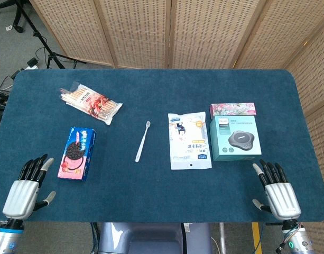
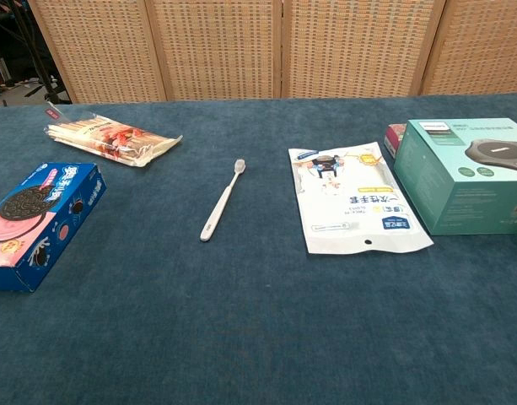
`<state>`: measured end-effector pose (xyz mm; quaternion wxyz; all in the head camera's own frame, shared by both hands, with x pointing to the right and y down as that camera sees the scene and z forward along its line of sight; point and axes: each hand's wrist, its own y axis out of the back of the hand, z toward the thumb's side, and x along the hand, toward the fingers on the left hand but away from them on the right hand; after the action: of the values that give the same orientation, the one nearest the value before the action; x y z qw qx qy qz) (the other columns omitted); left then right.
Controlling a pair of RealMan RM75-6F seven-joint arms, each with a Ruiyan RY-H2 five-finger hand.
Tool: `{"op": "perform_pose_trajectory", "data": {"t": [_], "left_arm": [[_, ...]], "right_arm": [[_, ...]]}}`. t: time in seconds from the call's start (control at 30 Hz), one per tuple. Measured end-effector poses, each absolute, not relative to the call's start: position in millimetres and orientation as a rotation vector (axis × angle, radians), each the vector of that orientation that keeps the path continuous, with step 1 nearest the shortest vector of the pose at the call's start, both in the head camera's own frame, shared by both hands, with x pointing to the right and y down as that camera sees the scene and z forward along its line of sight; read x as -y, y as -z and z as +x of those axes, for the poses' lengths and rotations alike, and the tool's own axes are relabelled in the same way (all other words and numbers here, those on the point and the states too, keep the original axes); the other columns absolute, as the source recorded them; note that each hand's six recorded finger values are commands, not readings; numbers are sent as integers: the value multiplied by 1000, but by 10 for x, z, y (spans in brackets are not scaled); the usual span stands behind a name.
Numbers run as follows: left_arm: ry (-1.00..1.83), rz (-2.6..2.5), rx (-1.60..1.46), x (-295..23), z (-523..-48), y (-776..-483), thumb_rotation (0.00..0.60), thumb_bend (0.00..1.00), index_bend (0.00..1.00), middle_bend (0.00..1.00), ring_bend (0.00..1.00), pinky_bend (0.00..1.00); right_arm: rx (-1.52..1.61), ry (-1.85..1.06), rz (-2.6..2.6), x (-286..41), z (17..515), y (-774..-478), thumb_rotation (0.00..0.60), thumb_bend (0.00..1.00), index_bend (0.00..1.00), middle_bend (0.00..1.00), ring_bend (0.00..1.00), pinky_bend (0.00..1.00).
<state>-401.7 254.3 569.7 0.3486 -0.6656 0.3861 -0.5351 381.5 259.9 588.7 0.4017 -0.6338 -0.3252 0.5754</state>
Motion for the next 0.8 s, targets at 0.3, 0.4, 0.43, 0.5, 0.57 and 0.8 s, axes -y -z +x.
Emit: {"op": "perform_pose_trajectory", "data": {"t": [0.3,0.4,0.43,0.5,0.57,0.8], "left_arm": [[1383,-1727,-998,-2556,-4007,-5685,600,250,0,0,0,75],[1378,-1726,-1000,-2551,-4004,-5678,600,250,0,0,0,75],[1380,-1727,-1001,-2549,-4006,-5681,600,250,0,0,0,75],[1382,-1726,-1002,-2540,-4012,-5688,600,250,0,0,0,75],[1385,-1726,-999,-2539,-4015,-5695,600,250,0,0,0,75],[1384,-1721,-999,-2543,-4010,-5684,600,252,0,0,0,75]], "right_arm": [[826,-1453,-1603,-2606,3818,-5873,600,131,0,0,0,0],[832,-1444,-1604,-2600,3806,-5858,600,131,0,0,0,0],[832,-1442,-1602,-2598,3803,-5855,600,131,0,0,0,0],[831,-1443,-1601,-2596,3805,-5858,600,131,0,0,0,0],[830,-1447,-1600,-2594,3811,-5866,600,131,0,0,0,0],[814,-1468,-1603,-2602,3831,-5910,600,130,0,0,0,0]]}}
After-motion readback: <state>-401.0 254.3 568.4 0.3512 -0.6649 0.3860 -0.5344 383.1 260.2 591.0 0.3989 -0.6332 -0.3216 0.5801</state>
